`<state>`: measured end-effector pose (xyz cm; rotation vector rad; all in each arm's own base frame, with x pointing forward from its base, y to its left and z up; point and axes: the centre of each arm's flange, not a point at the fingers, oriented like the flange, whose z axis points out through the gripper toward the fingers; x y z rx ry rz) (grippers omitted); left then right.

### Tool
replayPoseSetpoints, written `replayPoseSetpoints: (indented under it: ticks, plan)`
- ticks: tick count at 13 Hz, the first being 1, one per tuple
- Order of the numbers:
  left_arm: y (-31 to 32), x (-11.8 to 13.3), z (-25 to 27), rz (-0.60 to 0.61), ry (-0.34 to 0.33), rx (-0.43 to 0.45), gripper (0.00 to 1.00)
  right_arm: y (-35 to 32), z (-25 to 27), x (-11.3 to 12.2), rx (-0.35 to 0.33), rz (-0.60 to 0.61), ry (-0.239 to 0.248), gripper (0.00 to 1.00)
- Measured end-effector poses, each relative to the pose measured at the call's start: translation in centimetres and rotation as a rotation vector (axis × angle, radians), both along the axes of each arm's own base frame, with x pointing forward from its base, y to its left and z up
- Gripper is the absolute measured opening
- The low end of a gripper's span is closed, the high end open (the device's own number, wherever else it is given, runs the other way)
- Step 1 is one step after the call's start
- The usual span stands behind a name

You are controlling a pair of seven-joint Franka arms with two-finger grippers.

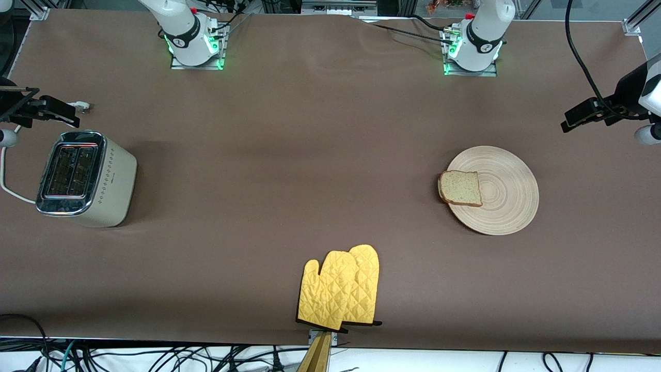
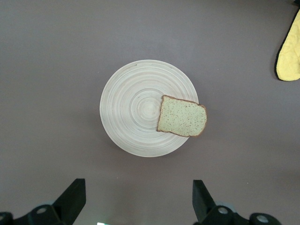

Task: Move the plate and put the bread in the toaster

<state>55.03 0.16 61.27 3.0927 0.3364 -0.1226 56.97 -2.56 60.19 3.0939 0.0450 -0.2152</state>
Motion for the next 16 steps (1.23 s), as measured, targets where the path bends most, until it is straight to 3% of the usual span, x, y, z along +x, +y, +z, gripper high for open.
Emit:
replayPoseSetpoints:
  ticks: [12,16]
  plan:
    - [0.12,0.0,0.0,0.002,0.0,0.002,1.0,-0.03,-0.02,0.01,0.0,-0.001,0.0,1.0]
    - [0.42,0.05,0.11,-0.015,-0.006,0.046,1.0,-0.05,-0.02,0.01,0.0,-0.001,0.0,1.0]
